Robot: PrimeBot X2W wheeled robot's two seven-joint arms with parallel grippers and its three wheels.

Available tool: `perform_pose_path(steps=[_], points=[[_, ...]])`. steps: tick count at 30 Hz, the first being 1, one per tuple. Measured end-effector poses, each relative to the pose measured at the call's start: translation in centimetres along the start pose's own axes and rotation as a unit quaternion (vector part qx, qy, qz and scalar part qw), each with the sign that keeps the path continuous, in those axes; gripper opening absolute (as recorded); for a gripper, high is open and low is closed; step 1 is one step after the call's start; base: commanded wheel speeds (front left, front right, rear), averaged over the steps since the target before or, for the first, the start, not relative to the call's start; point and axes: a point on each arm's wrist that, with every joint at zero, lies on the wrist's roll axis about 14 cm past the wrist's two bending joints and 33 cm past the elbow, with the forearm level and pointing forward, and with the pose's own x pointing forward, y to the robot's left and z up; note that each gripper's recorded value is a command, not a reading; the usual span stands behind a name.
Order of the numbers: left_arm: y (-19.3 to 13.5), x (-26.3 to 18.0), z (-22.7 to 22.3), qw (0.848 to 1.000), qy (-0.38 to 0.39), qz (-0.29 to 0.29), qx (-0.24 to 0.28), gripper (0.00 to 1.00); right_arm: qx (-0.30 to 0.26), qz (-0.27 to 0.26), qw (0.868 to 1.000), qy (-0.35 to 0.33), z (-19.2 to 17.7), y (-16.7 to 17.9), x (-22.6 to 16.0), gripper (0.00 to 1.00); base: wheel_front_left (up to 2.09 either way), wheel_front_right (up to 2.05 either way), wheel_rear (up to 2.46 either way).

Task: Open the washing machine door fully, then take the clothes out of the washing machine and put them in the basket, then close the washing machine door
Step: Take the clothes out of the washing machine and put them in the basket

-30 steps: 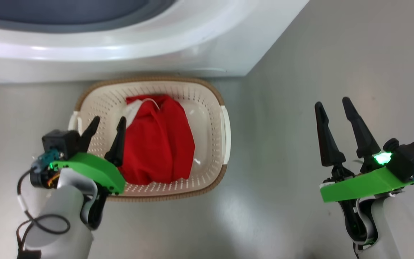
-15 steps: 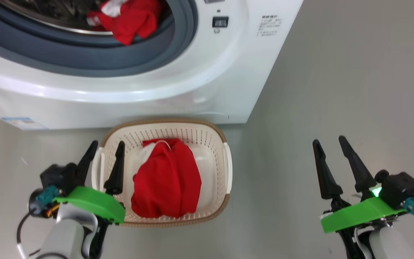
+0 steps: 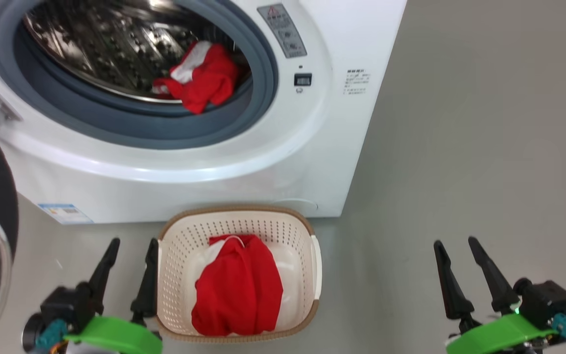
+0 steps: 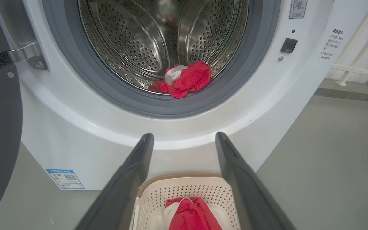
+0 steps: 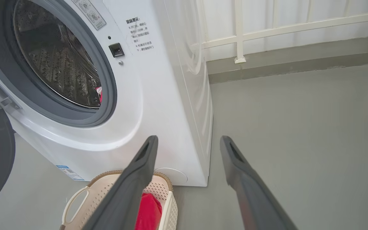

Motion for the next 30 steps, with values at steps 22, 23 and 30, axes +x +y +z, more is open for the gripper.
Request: perform_pose_path(steps=[22, 23, 30], points=[[1.0, -9.0, 2.3, 0.998, -0.049, 0.04, 0.009, 1.0, -0.001, -0.017, 1.0, 0.0, -0.1, -1.0, -6.0, 1.0, 0.0, 0.0, 0.0], [1.0, -9.1, 2.3, 0.998, -0.049, 0.041, 0.008, 1.0, -0.001, -0.017, 1.0, -0.001, -0.1, -1.0, -6.0, 1.0, 0.0, 0.0, 0.0], [1.1, -9.1, 2.5, 0.998, -0.052, 0.043, 0.012, 1.0, -0.001, -0.019, 1.0, 0.0, -0.1, -1.1, -6.2, 1.0, 0.0, 0.0, 0.0]])
